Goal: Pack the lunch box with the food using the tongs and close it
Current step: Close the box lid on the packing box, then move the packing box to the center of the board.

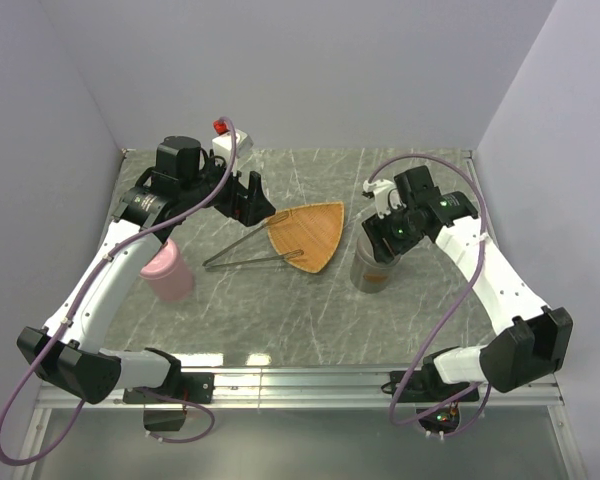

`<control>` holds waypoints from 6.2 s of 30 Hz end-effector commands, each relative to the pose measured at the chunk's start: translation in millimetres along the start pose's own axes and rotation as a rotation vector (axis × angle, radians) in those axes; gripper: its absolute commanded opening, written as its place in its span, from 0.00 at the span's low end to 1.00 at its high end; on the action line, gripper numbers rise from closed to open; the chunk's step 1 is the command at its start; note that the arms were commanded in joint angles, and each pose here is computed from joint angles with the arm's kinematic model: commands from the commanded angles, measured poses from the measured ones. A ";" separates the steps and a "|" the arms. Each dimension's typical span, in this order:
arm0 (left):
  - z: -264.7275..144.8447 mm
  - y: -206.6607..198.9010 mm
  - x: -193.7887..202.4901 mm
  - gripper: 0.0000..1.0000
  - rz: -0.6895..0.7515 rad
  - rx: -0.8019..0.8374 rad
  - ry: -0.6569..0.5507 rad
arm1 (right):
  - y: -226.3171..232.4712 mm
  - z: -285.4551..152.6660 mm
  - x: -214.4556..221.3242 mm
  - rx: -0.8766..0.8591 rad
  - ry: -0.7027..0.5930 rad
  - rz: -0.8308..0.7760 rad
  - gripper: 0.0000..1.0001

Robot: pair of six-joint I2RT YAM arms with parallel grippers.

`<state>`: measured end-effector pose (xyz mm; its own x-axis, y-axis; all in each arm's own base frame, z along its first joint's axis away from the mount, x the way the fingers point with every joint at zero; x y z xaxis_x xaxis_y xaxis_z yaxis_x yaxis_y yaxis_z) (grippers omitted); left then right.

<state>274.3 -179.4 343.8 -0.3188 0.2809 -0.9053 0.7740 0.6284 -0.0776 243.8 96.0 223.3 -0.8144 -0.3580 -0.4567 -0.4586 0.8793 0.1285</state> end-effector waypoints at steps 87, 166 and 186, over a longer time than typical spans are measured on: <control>-3.0 -0.1 -3.9 0.99 0.011 0.017 -0.035 | -9.4 68.5 56.1 0.015 0.319 0.001 0.66; -10.1 9.9 -0.2 0.99 -0.042 0.007 -0.041 | -47.1 -10.7 -52.9 -0.168 -0.037 0.110 0.58; -8.9 11.4 1.9 0.99 -0.055 0.009 -0.037 | -31.8 32.7 6.3 -0.405 0.226 0.149 0.52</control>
<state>279.7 -165.4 335.3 -0.3764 0.2412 -0.8945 0.7498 0.6464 -0.1413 283.0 76.1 205.1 -0.9101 -0.2768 -0.3083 -0.4028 0.7651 0.5024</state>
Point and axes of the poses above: each gripper's point midway between its finger pads, its own z axis out along the fingers, its own y axis along the line the jaws close on, x = y × z, the point moved 5 cm from there along -z, back along the fingers, and after that the axes turned 11 degrees about z, right-handed, at the moved point
